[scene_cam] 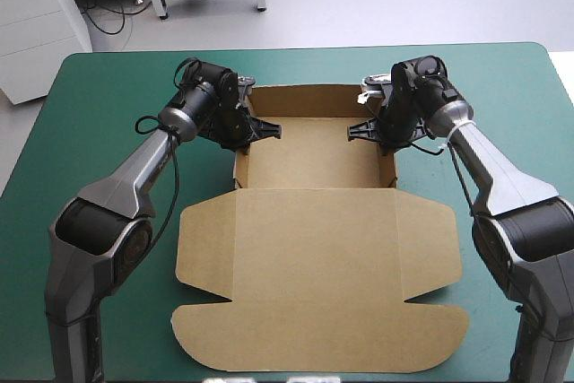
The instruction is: Fold the box
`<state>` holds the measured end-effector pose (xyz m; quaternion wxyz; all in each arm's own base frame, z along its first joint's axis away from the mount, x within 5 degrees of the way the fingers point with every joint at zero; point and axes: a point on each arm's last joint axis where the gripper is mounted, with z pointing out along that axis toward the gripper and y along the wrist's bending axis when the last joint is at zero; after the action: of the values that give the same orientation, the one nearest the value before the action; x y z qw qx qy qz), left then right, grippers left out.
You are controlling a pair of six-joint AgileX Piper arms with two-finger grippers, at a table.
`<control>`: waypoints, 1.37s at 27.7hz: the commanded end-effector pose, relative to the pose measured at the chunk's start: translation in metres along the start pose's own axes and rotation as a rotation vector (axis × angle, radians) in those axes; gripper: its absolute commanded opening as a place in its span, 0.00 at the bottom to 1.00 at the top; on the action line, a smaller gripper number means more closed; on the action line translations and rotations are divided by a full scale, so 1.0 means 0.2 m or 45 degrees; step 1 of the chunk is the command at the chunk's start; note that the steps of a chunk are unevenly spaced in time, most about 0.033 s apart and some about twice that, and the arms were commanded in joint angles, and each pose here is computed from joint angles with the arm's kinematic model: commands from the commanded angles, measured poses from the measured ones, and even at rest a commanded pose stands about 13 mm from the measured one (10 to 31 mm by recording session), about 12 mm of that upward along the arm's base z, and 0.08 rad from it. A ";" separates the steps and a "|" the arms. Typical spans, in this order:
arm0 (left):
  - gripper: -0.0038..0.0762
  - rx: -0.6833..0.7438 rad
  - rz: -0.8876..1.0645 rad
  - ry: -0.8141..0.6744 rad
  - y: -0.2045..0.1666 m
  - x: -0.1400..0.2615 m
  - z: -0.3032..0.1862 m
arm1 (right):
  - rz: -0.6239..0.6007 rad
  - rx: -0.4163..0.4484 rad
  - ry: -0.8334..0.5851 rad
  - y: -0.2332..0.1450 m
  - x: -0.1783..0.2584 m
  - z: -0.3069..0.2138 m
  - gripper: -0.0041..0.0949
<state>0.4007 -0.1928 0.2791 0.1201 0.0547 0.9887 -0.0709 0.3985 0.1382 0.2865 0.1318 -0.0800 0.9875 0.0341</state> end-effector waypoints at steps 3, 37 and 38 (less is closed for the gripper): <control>0.03 0.178 0.037 -0.034 -0.08 0.03 -0.20 | -0.021 -0.079 -0.070 0.03 0.00 -0.14 0.03; 0.65 0.258 0.037 -0.529 0.04 -0.04 -0.84 | 0.127 -0.178 -0.467 -0.13 -0.05 -0.67 0.94; 0.64 0.261 0.047 -0.550 0.05 -0.03 -0.87 | 0.129 -0.180 -0.480 -0.13 -0.04 -0.70 0.94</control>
<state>0.4021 -0.1744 0.3918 0.2781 0.0582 0.9444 -0.1654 0.4006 0.1108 0.3746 0.2492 -0.0334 0.9615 0.1113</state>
